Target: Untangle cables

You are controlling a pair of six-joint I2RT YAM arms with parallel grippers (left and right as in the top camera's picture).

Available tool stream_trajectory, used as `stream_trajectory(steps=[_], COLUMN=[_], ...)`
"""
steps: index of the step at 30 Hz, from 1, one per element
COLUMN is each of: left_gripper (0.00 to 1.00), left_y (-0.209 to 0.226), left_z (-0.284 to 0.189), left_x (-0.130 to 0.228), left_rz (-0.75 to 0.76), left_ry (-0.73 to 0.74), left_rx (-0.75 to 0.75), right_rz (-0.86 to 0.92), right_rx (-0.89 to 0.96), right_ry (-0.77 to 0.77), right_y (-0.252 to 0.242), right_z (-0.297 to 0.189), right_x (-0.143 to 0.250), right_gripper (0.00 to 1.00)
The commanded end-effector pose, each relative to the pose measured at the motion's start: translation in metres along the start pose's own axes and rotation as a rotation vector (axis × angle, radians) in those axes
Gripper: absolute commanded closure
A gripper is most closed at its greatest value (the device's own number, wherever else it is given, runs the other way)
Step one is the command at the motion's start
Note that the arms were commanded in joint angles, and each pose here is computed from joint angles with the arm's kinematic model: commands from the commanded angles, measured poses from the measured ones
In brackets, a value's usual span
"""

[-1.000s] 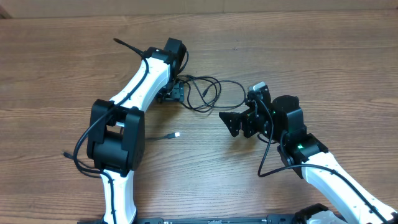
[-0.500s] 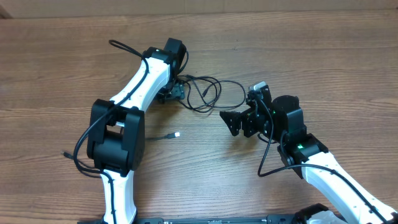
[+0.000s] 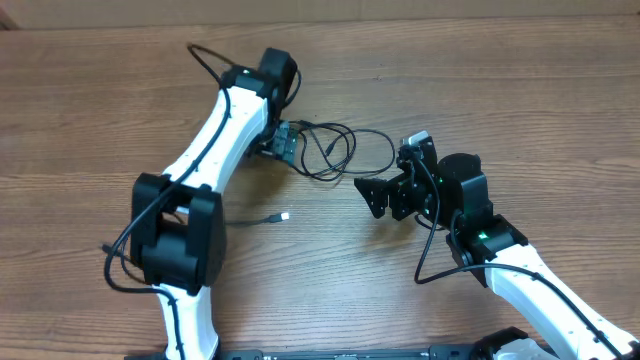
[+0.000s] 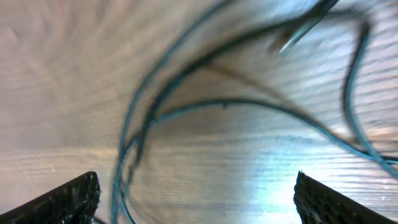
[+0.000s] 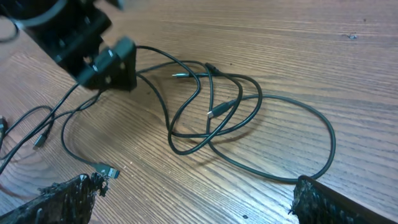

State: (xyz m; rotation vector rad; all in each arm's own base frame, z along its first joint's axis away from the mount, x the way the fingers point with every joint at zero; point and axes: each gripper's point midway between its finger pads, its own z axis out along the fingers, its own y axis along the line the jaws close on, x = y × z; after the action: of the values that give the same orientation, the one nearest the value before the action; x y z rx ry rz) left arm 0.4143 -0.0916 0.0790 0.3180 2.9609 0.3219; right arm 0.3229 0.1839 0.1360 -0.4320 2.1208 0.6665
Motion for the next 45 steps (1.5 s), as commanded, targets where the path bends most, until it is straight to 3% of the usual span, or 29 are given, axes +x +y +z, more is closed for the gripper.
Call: stream_trajectory(steps=[1, 8, 23, 33, 40, 43, 45], left_gripper=[0.0, 0.0, 0.02, 0.31, 0.41, 0.56, 0.76], left_y=[0.007, 0.015, 0.015, 0.008, 0.005, 0.005, 0.004], left_z=[-0.018, -0.009, 0.032, 0.039, 0.05, 0.052, 0.052], left_x=[-0.023, -0.039, -0.031, -0.023, -0.007, -0.003, -0.002], left_rz=[0.157, 0.3, 0.267, 0.269, 0.277, 0.279, 0.28], left_ry=[-0.107, -0.163, -0.088, -0.066, -0.02, -0.006, -0.002], left_rx=[-0.012, -0.025, 0.085, 0.116, 0.125, 0.127, 0.128], right_rz=[-0.006, -0.004, 0.004, 0.004, 0.004, 0.004, 0.004], right_rx=[0.012, 0.012, 0.016, 0.016, 0.016, 0.016, 0.016], right_ry=[-0.012, -0.007, 0.014, 0.014, 0.014, 0.014, 0.014], right_y=[-0.002, -0.002, -0.007, -0.007, -0.007, -0.007, -0.007], right_z=[-0.001, 0.0, 0.01, 0.01, 0.01, 0.01, 0.01], right_x=[-0.005, -0.004, 0.004, 0.004, 0.004, 0.004, 0.004], right_gripper=[0.0, 0.0, 0.0, 0.0, 0.0, 0.0, 0.0])
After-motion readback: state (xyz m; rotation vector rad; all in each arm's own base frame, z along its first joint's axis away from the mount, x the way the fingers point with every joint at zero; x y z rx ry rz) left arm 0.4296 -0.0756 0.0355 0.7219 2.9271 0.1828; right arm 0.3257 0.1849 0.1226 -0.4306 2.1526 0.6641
